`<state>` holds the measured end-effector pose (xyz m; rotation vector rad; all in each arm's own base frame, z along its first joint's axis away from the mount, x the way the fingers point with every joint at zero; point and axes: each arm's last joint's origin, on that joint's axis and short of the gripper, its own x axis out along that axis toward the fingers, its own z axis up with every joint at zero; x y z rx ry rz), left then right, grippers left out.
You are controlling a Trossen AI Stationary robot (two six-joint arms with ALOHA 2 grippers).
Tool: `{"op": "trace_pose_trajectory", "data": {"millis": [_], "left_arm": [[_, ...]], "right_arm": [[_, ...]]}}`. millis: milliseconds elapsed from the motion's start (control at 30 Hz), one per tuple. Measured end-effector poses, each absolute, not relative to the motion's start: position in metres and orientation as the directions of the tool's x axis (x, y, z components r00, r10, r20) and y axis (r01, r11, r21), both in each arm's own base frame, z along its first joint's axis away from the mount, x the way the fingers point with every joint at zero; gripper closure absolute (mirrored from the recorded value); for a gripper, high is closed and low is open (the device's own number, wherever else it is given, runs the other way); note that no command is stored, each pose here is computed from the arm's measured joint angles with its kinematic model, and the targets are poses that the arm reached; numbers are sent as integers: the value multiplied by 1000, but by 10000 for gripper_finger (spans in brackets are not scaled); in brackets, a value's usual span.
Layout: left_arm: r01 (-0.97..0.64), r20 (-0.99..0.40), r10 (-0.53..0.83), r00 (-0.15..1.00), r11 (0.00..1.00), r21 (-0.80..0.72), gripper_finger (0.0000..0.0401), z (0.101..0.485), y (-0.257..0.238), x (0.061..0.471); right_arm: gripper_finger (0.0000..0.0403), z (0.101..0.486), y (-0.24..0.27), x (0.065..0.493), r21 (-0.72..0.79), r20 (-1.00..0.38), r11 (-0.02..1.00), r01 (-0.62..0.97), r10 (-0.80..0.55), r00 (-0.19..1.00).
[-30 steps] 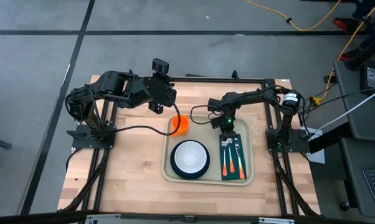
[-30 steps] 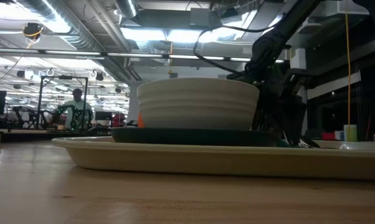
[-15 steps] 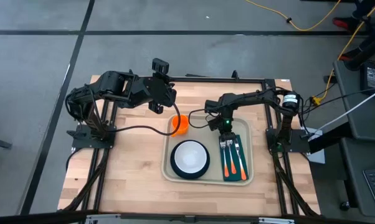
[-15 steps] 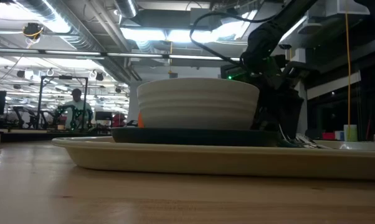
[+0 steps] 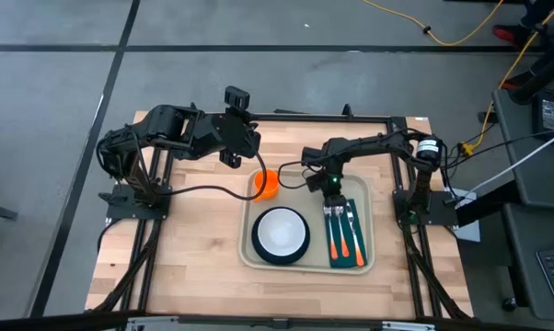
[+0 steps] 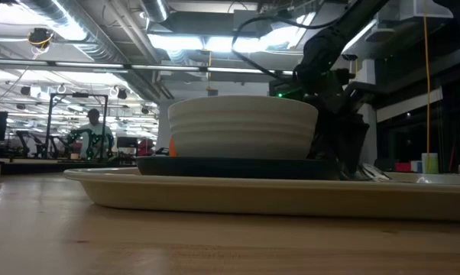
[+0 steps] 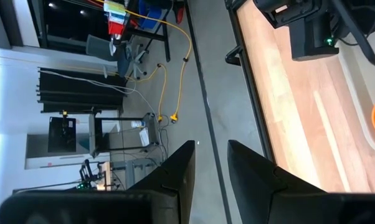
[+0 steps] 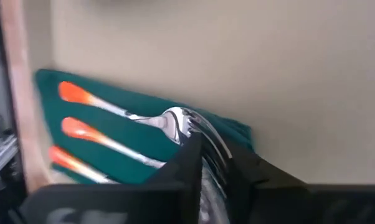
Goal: Set up tray
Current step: Put the orange fork on the green napkin to the left of the orange spoon, then return to Home Position
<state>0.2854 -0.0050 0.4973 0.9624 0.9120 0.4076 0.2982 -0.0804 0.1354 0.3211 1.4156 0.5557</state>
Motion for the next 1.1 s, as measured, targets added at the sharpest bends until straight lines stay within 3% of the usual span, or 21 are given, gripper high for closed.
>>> {"op": "trace_pose_trajectory", "data": {"millis": [333,1100], "left_arm": [[75,-480,662,576,542,837,313,497,-5,285],[50,-480,661,576,558,828,313,497,-5,285]], "right_arm": [[291,135,-81,299,503,-854,848,-166,517,55],[287,139,-93,297,513,-853,855,-79,518,65]]}}
